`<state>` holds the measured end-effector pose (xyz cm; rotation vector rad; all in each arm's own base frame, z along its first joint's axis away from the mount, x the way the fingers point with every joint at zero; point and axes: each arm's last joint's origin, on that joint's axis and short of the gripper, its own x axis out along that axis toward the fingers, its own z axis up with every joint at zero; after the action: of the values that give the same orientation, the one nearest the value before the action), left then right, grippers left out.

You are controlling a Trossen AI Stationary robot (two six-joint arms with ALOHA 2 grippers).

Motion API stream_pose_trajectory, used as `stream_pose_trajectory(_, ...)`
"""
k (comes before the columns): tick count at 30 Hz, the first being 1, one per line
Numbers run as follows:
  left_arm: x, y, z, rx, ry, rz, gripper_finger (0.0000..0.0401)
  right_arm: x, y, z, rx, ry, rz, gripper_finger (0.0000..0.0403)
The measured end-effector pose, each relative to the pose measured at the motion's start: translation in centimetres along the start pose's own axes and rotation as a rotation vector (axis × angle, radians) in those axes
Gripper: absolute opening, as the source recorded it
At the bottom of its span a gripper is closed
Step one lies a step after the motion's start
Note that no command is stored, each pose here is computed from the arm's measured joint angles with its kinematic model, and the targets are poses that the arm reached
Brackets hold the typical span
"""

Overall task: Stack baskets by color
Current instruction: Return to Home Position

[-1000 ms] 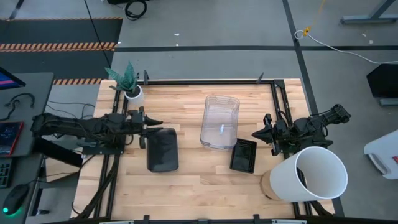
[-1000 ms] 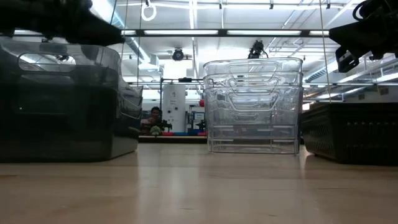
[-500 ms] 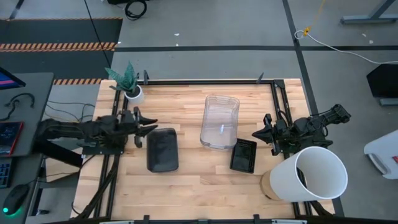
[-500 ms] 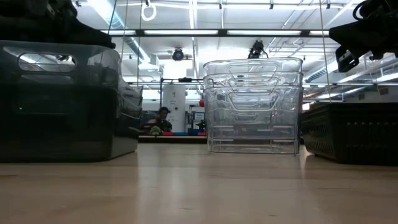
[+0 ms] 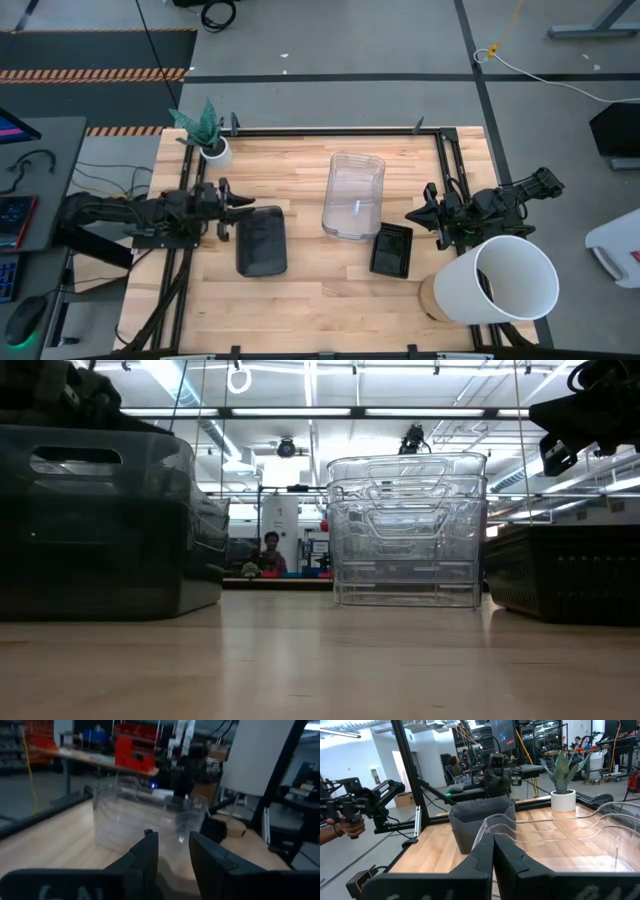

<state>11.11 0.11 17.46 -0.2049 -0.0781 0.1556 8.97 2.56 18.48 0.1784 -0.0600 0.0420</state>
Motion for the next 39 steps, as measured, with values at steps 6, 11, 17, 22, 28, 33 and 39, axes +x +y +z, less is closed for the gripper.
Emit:
stream_pose_trajectory(6,-0.01,0.08,0.03,0.047,-0.008,0.028,0.0116,0.00,0.00,0.02,0.001,-0.002,0.000,0.0016)
stream_pose_trajectory(11,0.00,0.12,-0.02,0.052,-0.004,0.037,0.0118,0.00,0.00,0.02,0.001,-0.003,0.000,0.0016)
stream_pose_trajectory(17,0.00,0.12,-0.04,0.053,-0.003,0.038,0.0119,0.00,0.00,0.02,0.001,-0.002,0.000,0.0016)
stream_pose_trajectory(22,0.00,0.13,-0.05,0.053,-0.003,0.038,0.0119,0.00,0.00,0.03,0.001,-0.003,0.000,0.0016)
stream_pose_trajectory(28,0.00,0.13,-0.05,0.053,-0.003,0.038,0.0119,0.00,0.00,0.02,0.001,-0.003,0.000,0.0016)
stream_pose_trajectory(33,0.00,0.13,-0.07,0.053,-0.002,0.038,0.0119,0.00,0.01,0.02,0.001,-0.003,0.001,0.0016)
stream_pose_trajectory(39,0.00,0.13,-0.07,0.053,-0.002,0.038,0.0119,0.00,0.00,0.03,0.001,-0.003,0.000,0.0016)
